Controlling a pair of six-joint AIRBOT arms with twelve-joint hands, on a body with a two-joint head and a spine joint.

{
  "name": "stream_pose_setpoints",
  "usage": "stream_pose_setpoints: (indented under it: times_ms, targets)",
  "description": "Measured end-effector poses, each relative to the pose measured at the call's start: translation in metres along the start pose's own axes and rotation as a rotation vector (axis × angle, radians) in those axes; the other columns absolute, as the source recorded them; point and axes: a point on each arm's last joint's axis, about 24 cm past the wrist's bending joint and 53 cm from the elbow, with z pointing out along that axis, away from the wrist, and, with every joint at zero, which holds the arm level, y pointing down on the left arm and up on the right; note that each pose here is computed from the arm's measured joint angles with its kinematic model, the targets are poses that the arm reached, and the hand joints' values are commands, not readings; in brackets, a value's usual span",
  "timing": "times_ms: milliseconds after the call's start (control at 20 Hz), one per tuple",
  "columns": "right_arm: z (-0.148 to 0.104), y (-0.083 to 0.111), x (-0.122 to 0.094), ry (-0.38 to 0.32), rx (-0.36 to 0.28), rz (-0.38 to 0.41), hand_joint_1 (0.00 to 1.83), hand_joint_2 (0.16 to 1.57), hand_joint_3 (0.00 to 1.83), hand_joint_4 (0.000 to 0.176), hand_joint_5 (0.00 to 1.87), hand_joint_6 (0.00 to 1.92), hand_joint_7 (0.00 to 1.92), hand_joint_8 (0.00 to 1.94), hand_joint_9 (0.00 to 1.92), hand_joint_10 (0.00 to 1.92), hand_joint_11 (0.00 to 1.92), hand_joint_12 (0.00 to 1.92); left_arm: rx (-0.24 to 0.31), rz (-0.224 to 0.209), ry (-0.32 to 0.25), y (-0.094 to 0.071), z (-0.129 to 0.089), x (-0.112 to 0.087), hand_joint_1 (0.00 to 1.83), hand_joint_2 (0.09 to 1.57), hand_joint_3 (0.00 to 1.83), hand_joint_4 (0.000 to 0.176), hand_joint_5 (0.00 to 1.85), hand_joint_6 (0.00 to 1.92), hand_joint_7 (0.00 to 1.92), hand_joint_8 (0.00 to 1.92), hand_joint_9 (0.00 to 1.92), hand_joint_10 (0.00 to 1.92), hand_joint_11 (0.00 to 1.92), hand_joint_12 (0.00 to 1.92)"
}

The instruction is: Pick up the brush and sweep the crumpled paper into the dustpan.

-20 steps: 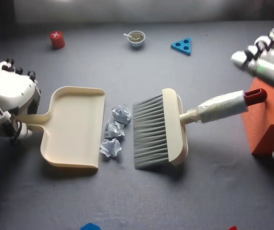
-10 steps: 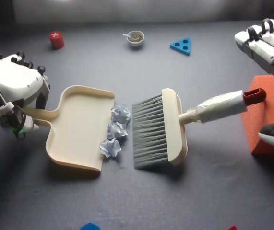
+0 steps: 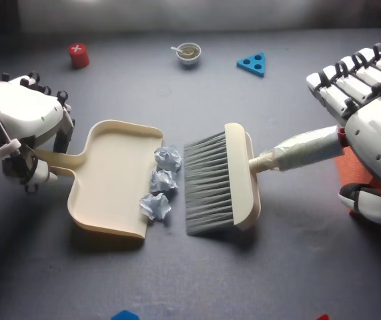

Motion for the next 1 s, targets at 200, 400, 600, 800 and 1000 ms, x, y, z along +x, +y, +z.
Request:
stream_pose_setpoints:
  times_ms: [200, 400, 600, 800, 1000]
  targets:
    - [0.009, 0.001, 0.017, 0.019, 0.01, 0.014, 1.03, 0.95, 0.01, 0.0, 0.12, 0.0, 0.13, 0.0, 0.16, 0.0, 0.2, 0.01, 0.001, -0.012, -0.001, 0.0, 0.0, 0.0, 1.05, 1.16, 0.0, 0.015, 0.9, 1.12, 0.36, 0.0, 0.37, 0.0, 0.0, 0.88]
    - [0.013, 0.006, 0.032, 0.042, -0.001, 0.015, 1.04, 0.94, 0.0, 0.0, 0.16, 0.0, 0.15, 0.0, 0.17, 0.0, 0.19, 0.01, 0.002, -0.013, -0.002, 0.0, 0.0, 0.0, 1.06, 1.16, 0.0, 0.0, 0.9, 1.1, 0.37, 0.0, 0.37, 0.0, 0.0, 0.88]
    - [0.019, 0.009, 0.044, 0.052, -0.003, 0.019, 1.07, 0.95, 0.0, 0.0, 0.14, 0.01, 0.13, 0.01, 0.15, 0.01, 0.17, 0.01, -0.003, -0.011, -0.004, 0.001, 0.0, 0.0, 1.07, 1.15, 0.0, 0.0, 0.91, 1.09, 0.36, 0.0, 0.36, 0.0, 0.0, 0.87]
    - [0.034, 0.011, 0.059, 0.05, -0.003, 0.033, 1.08, 0.98, 0.01, 0.0, 0.14, 0.0, 0.12, 0.0, 0.13, 0.0, 0.16, 0.01, -0.007, -0.012, 0.005, 0.004, -0.001, 0.003, 1.06, 1.15, 0.0, 0.0, 0.91, 1.1, 0.38, 0.0, 0.37, 0.0, 0.0, 0.87]
    - [0.044, 0.013, 0.069, 0.044, -0.004, 0.026, 1.08, 0.98, 0.0, 0.0, 0.15, 0.01, 0.16, 0.01, 0.16, 0.01, 0.17, 0.01, -0.009, -0.016, 0.003, 0.005, -0.001, 0.003, 1.04, 1.16, 0.0, 0.03, 0.89, 1.12, 0.38, 0.0, 0.37, 0.0, 0.0, 0.87]
